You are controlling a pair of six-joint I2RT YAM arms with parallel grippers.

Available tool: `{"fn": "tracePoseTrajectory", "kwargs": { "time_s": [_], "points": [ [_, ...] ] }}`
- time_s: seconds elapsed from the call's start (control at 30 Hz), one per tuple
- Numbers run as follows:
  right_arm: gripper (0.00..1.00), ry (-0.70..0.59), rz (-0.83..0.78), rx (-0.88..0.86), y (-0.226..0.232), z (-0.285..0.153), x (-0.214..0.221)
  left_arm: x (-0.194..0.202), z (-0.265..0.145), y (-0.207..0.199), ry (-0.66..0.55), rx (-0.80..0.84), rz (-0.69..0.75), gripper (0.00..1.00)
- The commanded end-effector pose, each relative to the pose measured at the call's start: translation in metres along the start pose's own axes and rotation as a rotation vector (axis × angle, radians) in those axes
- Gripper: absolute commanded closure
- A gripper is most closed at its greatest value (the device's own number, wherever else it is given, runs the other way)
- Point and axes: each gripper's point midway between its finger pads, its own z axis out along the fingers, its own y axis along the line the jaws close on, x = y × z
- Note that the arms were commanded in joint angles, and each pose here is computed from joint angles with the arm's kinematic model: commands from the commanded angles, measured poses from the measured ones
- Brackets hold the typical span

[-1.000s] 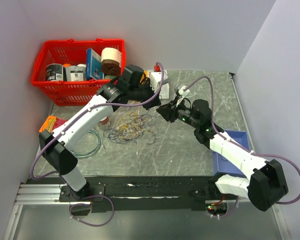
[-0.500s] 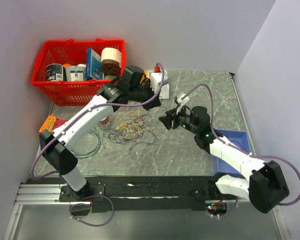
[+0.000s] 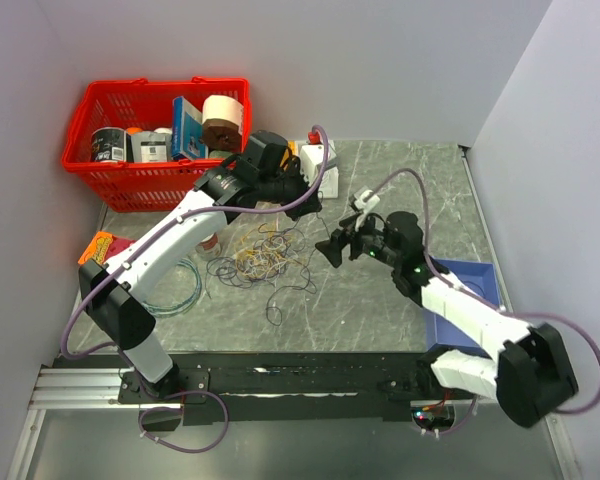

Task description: Untangle the cables

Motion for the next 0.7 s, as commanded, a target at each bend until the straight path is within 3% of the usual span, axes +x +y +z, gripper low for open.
{"fn": "tracePoseTrajectory", "kwargs": {
  "time_s": [0.0, 0.1, 0.13, 0.2, 0.23, 0.27, 0.37, 0.43, 0.47, 0.5, 0.63, 0.67],
  "points": [
    [0.04, -0.042, 0.024, 0.007, -0.009, 0.021, -0.022, -0.012, -0.003, 0.001, -0.037, -0.012, 0.015, 0.99],
    [0.24, 0.004, 0.052, 0.018, -0.016, 0.031, -0.009, -0.012, -0.007, 0.0, -0.037, -0.013, 0.018, 0.99],
    [0.43, 0.004, 0.059, 0.014, -0.017, 0.034, -0.01, -0.013, -0.008, -0.001, -0.038, -0.007, 0.017, 0.99],
    [0.65, 0.002, 0.091, 0.024, -0.021, 0.034, -0.01, -0.014, -0.012, 0.001, -0.046, -0.001, 0.008, 0.99],
    [0.87, -0.01, 0.101, 0.049, -0.025, 0.033, -0.012, -0.015, -0.014, 0.001, -0.05, 0.002, 0.005, 0.99],
    [1.0, -0.018, 0.105, 0.087, -0.031, 0.03, -0.015, -0.011, -0.015, 0.007, -0.046, -0.008, -0.004, 0.99],
    [1.0, -0.021, 0.139, 0.233, -0.055, 0.005, -0.026, 0.001, -0.018, 0.024, -0.035, -0.054, -0.018, 0.99],
    [1.0, -0.058, 0.127, 0.294, -0.061, -0.018, -0.06, 0.014, -0.016, 0.034, -0.008, -0.084, 0.013, 0.78],
    [1.0, -0.007, 0.135, 0.36, -0.068, -0.031, -0.056, 0.032, -0.012, 0.04, 0.039, -0.112, 0.022, 0.67],
    [1.0, -0.065, 0.106, 0.39, -0.067, -0.05, -0.09, 0.04, -0.01, 0.043, 0.059, -0.125, 0.031, 0.52],
    [1.0, -0.115, 0.061, 0.56, -0.076, -0.106, -0.14, 0.076, 0.0, 0.047, 0.146, -0.121, 0.047, 0.26],
    [1.0, -0.112, 0.068, 0.649, -0.087, -0.122, -0.146, 0.079, -0.001, 0.044, 0.156, -0.107, 0.048, 0.01]
  ]
}}
